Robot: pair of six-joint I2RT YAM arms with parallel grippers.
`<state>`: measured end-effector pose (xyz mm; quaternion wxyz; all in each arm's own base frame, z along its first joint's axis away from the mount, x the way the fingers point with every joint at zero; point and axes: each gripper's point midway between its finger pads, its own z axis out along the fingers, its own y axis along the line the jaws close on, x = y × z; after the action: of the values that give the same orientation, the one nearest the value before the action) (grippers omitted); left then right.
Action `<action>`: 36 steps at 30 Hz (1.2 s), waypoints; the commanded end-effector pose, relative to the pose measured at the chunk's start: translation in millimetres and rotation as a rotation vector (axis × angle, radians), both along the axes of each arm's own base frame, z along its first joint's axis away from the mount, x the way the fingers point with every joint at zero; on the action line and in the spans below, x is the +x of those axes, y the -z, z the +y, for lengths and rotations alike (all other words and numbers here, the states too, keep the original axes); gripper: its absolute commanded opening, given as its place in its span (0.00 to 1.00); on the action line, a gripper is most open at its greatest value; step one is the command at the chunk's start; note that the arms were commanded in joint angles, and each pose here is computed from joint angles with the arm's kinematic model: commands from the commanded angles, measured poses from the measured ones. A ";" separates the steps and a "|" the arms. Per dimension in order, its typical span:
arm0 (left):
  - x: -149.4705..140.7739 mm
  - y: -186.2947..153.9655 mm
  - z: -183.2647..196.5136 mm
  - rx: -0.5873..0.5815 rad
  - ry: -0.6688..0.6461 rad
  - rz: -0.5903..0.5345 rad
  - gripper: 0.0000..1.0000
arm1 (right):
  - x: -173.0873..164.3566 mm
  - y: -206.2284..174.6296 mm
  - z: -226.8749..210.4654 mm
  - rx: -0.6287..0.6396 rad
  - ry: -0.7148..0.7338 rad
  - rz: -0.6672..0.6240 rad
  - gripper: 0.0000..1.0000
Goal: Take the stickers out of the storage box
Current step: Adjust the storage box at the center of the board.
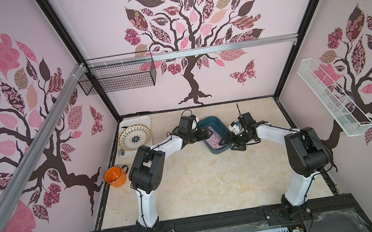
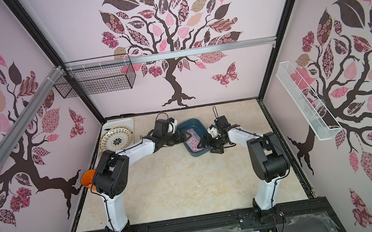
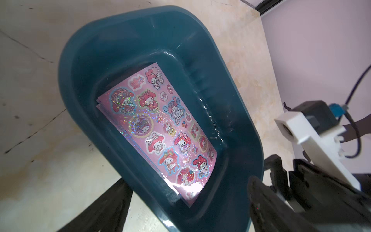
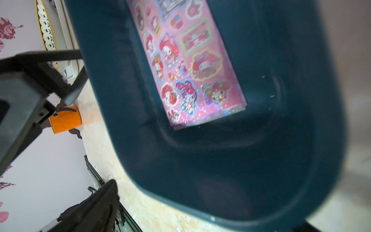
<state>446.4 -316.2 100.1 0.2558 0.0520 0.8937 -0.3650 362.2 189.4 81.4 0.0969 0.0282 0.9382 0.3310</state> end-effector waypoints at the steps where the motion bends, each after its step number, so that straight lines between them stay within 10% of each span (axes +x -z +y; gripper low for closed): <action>1: -2.6 -0.2 -8.8 -0.054 0.020 0.049 0.95 | 13.4 -26.0 -31.0 -0.191 0.010 -0.111 1.00; 24: 65.9 2.6 -128.7 -0.229 0.131 0.111 0.98 | 40.0 -49.8 -95.9 -0.440 0.124 -0.142 0.99; 36: 17.6 -22.3 -45.2 -0.174 0.049 0.092 0.98 | 101.1 -65.3 -106.8 -0.437 0.205 -0.152 0.97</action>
<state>455.2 -380.8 79.1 0.1522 0.0278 0.8866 -0.4359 455.8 78.4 161.4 0.2298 0.0690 0.9641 0.1134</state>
